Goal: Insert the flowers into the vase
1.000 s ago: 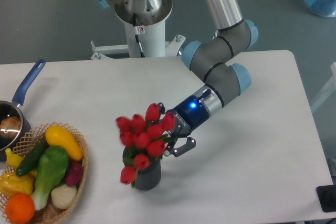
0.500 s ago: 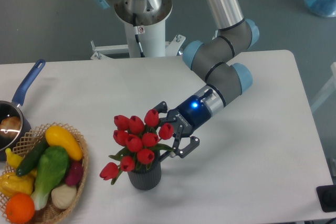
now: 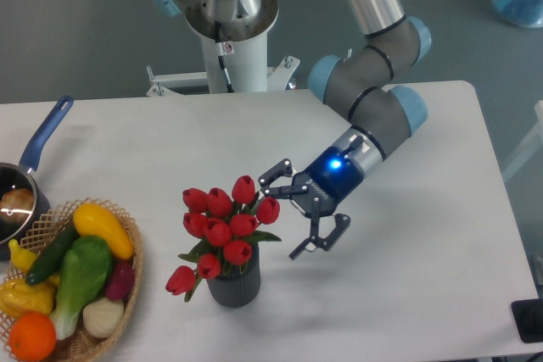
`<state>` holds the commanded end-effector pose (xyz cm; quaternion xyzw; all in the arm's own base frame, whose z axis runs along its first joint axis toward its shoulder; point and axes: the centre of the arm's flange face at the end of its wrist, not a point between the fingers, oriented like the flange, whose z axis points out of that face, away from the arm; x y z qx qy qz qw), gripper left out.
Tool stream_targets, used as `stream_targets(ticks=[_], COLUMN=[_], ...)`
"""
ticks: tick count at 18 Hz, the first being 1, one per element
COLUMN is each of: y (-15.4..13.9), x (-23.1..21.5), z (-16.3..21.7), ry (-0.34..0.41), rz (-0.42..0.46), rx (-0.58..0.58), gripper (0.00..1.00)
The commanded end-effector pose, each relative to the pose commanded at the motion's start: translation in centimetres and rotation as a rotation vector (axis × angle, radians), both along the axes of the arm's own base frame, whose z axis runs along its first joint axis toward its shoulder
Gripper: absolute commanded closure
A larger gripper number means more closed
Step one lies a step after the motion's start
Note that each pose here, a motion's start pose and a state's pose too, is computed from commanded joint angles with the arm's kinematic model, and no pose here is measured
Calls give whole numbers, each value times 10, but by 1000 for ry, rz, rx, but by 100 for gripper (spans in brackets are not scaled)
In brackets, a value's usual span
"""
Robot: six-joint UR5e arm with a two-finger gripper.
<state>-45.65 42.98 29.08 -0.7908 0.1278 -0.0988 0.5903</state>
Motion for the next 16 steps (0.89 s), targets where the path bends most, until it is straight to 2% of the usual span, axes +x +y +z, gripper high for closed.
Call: stream_targets(ticks=[5, 9, 11, 12, 14, 16], y=[-23, -48, -53, -61, -71, -77], x=[-16, -15, -12, -8, -3, 10], z=[74, 118, 129, 136, 134, 150], ry=[118, 289, 338, 387, 427, 462], rz=[182, 323, 357, 398, 439, 464], rx=[-241, -428, -488, -574, -706, -770], gripper=[0, 0, 0, 0, 0, 0])
